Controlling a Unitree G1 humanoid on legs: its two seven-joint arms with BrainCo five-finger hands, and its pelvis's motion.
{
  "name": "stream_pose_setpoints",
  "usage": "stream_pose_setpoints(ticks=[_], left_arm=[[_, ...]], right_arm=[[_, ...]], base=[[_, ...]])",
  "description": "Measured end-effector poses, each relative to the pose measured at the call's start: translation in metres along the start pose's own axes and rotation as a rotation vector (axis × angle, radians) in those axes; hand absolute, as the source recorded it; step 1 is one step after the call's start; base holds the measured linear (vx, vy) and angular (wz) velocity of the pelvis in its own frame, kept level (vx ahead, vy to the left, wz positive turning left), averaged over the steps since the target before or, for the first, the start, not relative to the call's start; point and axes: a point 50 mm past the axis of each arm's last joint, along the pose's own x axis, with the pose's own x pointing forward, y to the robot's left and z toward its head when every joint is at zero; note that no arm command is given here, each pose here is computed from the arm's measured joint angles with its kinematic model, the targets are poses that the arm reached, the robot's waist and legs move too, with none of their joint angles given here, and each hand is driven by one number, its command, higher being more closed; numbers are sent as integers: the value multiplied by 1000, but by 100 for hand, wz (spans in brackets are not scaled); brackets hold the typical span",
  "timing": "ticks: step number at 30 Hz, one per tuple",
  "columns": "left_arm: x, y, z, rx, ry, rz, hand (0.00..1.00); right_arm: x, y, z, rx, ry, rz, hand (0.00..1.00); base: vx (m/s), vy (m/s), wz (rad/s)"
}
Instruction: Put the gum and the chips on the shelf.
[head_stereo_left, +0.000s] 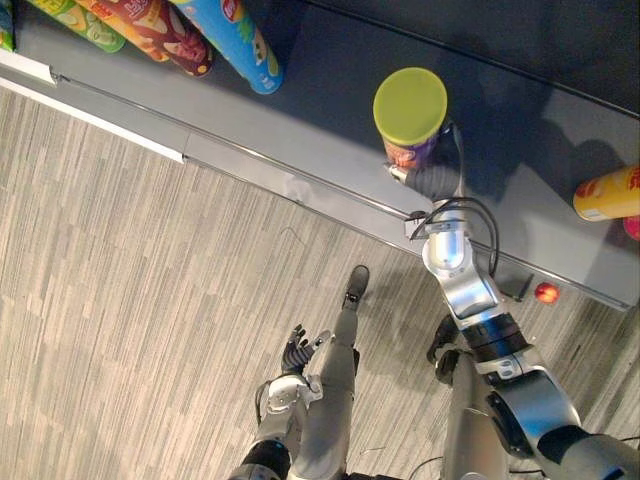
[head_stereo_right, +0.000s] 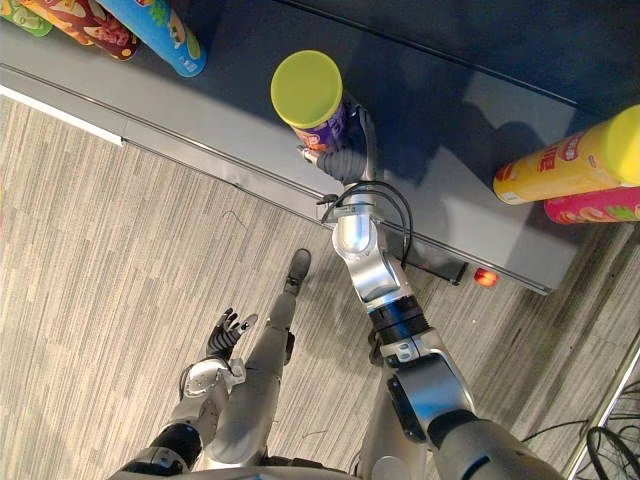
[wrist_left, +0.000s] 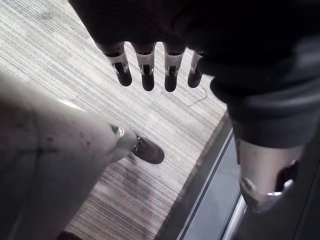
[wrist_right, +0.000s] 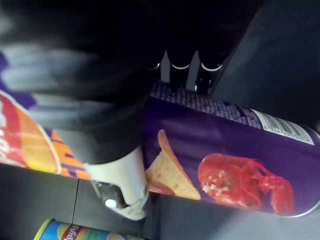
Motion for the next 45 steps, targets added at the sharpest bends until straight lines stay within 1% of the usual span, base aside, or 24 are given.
stream_pose_setpoints(ticks=[6, 15, 22, 29, 32, 36, 40, 42, 45], left_arm=[[0, 1, 0, -28, 6, 7, 0], [1, 1, -1, -23, 14, 9, 0], [2, 0, -4, -11, 37, 5, 0], [1, 3, -11, 32, 73, -2, 0], [0, 7, -14, 60, 89, -3, 0], [-5, 23, -23, 111, 120, 23, 0], [-11, 41, -32, 132, 149, 63, 0], [-12, 44, -34, 167, 161, 64, 0], [-13, 47, -38, 181, 185, 72, 0]], right_arm=[[-3, 4, -12, -24, 52, 25, 0], [-4, 5, -15, -24, 62, 40, 0], [-5, 7, -18, -14, 80, 54, 0], [-12, 16, -25, -27, 112, 115, 0], [-14, 17, -27, -27, 116, 121, 0], [-20, 19, -32, -29, 136, 154, 0], [-39, 25, -44, -35, 187, 211, 0], [-47, 27, -50, -39, 215, 237, 0], [-59, 28, -58, -44, 254, 272, 0]], base=[[0, 0, 0], [7, -18, 0], [26, -41, -1], [26, -42, 0], [17, -46, -2], [16, -50, -11], [54, -41, -17], [88, -40, -2], [79, -42, -5]])
